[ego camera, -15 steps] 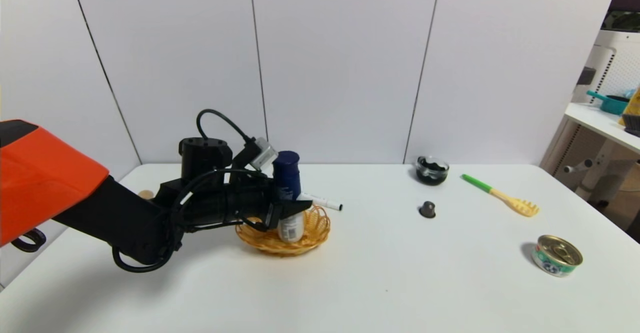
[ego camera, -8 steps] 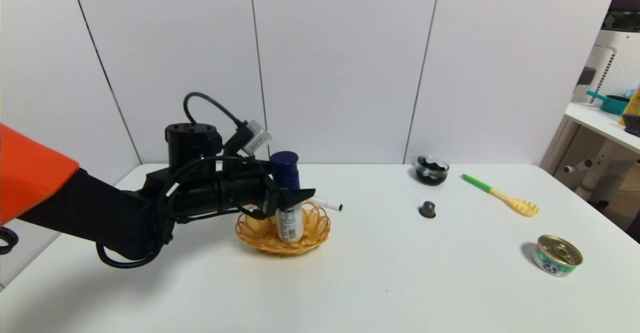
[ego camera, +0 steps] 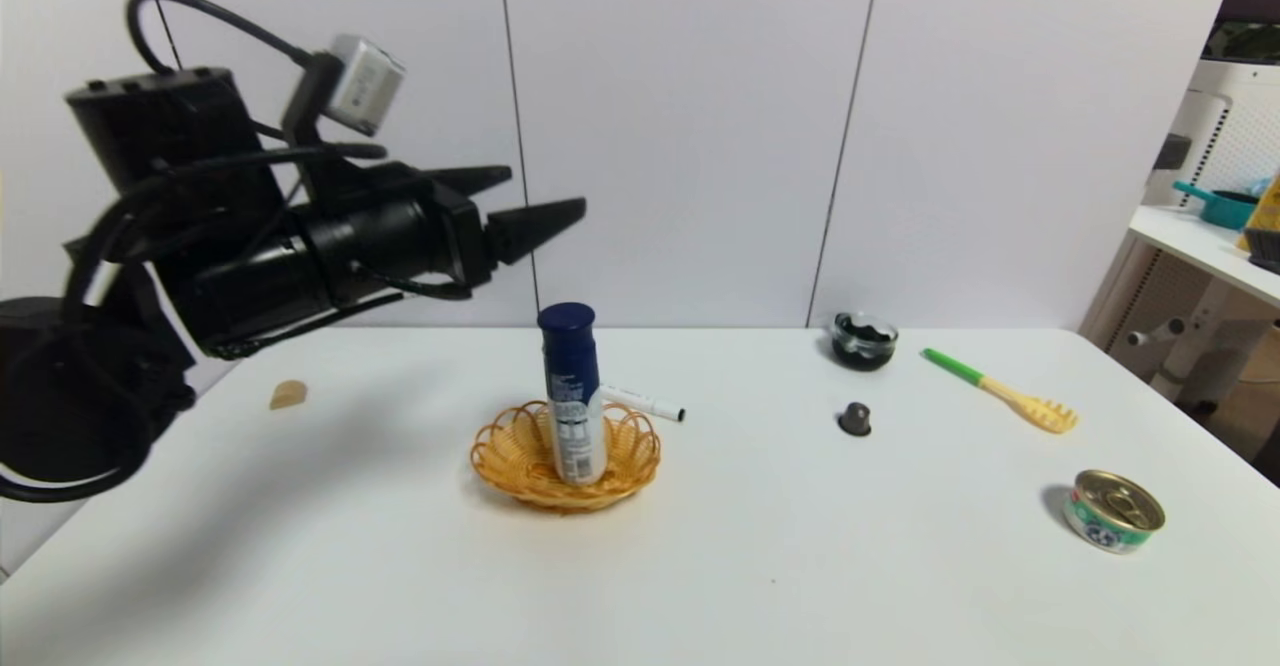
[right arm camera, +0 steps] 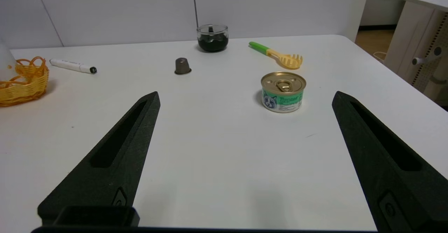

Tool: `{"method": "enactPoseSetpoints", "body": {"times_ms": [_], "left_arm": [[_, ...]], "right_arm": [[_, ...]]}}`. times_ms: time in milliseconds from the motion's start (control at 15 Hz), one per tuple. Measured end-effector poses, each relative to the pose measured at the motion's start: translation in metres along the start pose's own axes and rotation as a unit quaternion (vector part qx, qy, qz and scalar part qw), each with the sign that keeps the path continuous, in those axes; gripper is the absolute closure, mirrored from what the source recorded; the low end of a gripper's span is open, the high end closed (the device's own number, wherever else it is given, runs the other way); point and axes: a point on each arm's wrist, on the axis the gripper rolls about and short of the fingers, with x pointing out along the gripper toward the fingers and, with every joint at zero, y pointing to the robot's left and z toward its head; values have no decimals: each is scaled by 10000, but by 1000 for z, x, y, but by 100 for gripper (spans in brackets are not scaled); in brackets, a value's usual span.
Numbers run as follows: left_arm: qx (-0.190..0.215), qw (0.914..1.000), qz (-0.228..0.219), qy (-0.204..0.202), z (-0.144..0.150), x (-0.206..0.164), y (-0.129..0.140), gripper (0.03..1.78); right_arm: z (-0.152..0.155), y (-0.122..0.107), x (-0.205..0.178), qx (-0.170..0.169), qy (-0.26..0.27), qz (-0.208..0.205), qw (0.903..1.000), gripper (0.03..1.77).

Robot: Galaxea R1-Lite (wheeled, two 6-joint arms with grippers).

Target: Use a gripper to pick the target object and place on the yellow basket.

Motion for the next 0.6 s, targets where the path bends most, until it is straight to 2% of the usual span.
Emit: {"method": "enactPoseSetpoints", "body": {"times_ms": [133, 200, 333, 467, 600], "left_arm": [[154, 9970, 758, -95, 27, -25, 6, 17], [273, 9925, 1190, 16, 36, -40, 10, 17], [501, 9811, 1828, 402, 50, -71, 14, 15], [491, 9696, 2238, 855, 57, -104, 7, 14], [439, 9537, 2718, 1213, 56, -137, -6, 14]], "right_arm": [[0, 0, 0, 2, 0, 2, 10000, 10], [0, 0, 0, 4, 2, 2, 10000, 10], [0, 0, 0, 4, 0, 1, 10000, 10], [0, 0, 0, 0, 0, 0, 10000, 10], [0, 0, 0, 0, 0, 0, 10000, 10]]}}
